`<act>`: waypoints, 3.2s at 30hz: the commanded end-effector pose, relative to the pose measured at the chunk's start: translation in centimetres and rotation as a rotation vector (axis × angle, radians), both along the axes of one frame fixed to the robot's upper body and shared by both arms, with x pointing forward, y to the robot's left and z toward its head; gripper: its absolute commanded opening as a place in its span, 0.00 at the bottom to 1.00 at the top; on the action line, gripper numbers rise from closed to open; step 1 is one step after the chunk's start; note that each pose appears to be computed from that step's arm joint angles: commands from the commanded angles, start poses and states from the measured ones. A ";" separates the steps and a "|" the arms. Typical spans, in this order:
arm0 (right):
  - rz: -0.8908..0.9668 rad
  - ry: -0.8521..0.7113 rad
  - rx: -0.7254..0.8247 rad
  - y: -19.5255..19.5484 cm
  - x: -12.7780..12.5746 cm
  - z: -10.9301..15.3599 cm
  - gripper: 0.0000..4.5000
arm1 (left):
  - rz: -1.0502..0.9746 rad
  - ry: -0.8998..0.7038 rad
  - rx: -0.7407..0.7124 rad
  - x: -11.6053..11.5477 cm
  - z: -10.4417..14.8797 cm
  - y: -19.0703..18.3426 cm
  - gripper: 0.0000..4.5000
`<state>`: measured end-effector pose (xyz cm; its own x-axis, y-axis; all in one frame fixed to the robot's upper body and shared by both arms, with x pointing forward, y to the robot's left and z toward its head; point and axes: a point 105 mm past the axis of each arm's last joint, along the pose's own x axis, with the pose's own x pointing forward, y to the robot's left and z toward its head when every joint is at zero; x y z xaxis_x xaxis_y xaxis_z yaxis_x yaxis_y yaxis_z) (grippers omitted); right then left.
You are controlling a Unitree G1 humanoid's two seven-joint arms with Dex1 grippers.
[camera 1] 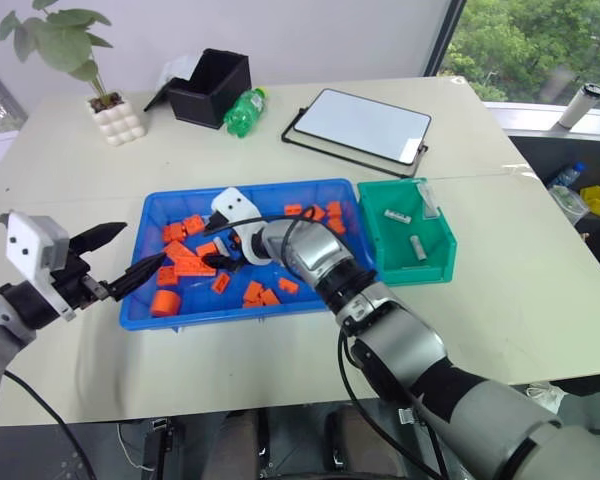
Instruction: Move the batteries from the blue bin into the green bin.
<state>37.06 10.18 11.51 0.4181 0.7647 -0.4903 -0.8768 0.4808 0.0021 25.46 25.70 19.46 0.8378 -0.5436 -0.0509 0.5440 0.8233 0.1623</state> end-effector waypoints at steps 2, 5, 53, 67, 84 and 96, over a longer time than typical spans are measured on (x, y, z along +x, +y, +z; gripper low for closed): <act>0.021 0.029 -0.025 0.4 -0.7 -1.1 0.99 | 0.003 -0.057 0.019 -0.2 1.5 -0.1 1.00; 0.016 0.034 -0.033 0.1 -0.6 -1.4 0.94 | 0.004 -0.060 0.019 -0.2 1.6 -0.1 1.00; 0.042 -0.027 -0.029 -0.3 -0.3 0.1 0.99 | 0.005 -0.065 0.018 -0.1 1.7 0.0 1.00; 0.123 -0.095 -0.086 -1.9 0.3 0.4 0.99 | 0.004 -0.060 0.017 0.0 1.6 0.0 1.00; 0.089 -0.101 -0.132 -1.8 0.9 -2.1 0.70 | 0.012 -0.071 0.021 -0.2 1.9 -0.1 1.00; 0.090 -0.086 -0.129 -1.9 0.9 -2.0 0.02 | 0.009 -0.080 0.025 -0.2 2.1 -0.2 1.00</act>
